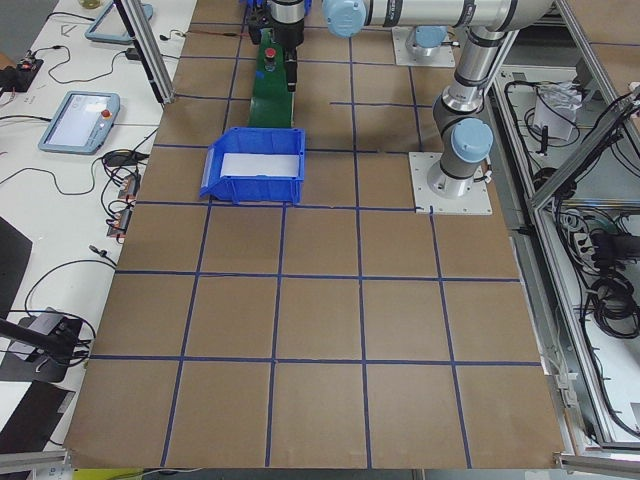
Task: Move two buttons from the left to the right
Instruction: 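Lower the right gripper and grasp the yellow button on the belt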
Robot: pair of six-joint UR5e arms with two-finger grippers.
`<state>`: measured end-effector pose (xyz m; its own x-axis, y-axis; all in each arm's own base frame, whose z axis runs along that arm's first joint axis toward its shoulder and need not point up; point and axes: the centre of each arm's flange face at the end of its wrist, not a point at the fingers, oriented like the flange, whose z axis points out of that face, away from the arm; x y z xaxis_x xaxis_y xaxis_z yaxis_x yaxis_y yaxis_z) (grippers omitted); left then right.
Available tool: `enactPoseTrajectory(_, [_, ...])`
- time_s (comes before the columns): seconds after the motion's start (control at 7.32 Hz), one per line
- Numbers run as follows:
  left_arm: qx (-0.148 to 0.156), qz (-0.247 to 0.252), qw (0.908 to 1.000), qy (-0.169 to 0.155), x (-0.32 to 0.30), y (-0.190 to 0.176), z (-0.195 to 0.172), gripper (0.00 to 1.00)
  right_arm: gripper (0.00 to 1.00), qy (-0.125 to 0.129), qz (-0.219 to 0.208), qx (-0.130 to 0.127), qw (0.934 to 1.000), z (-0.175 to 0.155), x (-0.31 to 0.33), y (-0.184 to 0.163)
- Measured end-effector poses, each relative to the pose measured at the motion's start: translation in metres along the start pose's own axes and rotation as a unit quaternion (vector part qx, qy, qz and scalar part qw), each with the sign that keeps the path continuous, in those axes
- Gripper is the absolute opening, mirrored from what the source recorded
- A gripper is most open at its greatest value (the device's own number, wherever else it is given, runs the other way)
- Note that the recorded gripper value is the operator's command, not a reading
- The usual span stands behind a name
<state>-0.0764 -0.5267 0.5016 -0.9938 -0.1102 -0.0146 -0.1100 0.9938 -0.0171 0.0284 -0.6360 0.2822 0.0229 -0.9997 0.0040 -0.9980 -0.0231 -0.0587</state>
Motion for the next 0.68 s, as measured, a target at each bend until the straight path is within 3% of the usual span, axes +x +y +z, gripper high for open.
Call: enactPoseTrajectory(0.68, [-0.002, -0.001, 1.0, 0.001, -0.001, 0.001, 0.002, 1.0, 0.96, -0.002, -0.01, -0.001, 1.0, 0.001, -0.001, -0.019])
